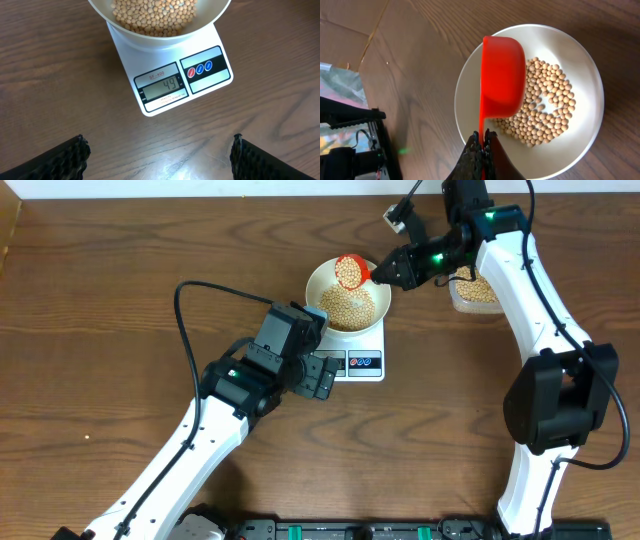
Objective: Scoop item into bowl and weigh 50g on scale
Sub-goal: 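Tilt the scoop slowly to trickle soybeans into the bowl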
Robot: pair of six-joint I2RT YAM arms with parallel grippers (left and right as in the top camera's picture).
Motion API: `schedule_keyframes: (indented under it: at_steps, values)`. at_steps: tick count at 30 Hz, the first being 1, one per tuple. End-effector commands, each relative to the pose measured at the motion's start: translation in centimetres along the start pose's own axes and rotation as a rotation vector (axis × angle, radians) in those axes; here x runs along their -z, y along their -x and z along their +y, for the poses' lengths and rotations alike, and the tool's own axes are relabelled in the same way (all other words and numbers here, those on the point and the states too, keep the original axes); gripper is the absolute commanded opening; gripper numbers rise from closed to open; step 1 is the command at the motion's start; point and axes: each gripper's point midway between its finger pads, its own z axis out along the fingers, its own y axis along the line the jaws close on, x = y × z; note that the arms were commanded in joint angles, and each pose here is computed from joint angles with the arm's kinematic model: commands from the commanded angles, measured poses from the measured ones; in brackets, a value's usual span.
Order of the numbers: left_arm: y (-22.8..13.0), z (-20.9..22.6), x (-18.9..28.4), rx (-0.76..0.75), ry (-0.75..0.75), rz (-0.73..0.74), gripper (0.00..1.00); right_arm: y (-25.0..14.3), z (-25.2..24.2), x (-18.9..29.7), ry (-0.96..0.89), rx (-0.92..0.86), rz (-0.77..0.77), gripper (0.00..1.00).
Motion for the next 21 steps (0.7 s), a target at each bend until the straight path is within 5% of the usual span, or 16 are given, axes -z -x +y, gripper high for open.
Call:
schedule_keyframes:
  at_steps: [1, 21]
  values:
    - [0.11, 0.38, 0.25, 0.000, 0.018, -0.007, 0.92, 0.98, 1.70, 0.75, 0.026, 0.071, -0.028, 0.01]
    - [0.11, 0.38, 0.25, 0.000, 0.018, -0.007, 0.93, 0.94, 1.98, 0.78, 0.041, 0.088, -0.029, 0.01]
